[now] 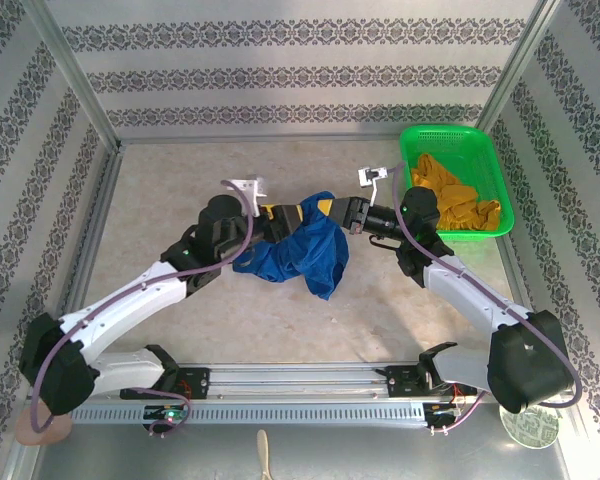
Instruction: Fold the inside-out t-shirt
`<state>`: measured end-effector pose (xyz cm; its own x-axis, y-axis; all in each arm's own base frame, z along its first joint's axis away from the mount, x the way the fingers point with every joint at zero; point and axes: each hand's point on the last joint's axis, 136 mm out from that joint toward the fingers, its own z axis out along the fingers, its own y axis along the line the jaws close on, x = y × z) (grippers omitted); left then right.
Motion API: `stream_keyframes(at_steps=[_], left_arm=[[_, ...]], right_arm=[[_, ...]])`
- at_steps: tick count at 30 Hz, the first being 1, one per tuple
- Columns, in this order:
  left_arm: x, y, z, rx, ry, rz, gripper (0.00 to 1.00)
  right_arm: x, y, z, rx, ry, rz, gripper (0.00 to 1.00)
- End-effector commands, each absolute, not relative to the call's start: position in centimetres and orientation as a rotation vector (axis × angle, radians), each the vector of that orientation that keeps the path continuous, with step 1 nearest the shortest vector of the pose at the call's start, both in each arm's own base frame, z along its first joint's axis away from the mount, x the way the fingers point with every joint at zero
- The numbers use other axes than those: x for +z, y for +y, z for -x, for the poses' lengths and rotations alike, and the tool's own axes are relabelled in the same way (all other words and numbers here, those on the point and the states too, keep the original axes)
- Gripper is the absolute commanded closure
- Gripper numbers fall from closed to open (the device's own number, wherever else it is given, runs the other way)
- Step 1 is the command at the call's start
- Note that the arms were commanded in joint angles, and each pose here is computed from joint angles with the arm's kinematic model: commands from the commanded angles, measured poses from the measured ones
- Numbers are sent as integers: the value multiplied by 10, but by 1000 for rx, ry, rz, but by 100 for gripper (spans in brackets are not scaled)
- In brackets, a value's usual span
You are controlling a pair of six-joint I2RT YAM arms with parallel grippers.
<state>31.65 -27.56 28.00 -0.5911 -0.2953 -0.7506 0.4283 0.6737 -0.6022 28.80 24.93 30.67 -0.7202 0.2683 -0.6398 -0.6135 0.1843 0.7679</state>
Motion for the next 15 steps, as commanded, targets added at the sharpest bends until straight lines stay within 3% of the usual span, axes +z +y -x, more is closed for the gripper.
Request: stream_keyframes(at_steps=[1, 11, 13, 15], left_arm=[[273, -283, -321, -895, 1998, -199, 46], [263, -303, -340, -862, 2033, -245, 50], [258, -306, -345, -850, 2046, -252, 56], [254, -309, -350, -828, 2060, -261, 72]], right_arm=[[320, 247, -282, 1612, 1707, 353, 100], [319, 246, -280, 1615, 1708, 350, 100], [320, 247, -279, 1617, 1705, 356, 100], [321, 246, -278, 1618, 1705, 357, 100]])
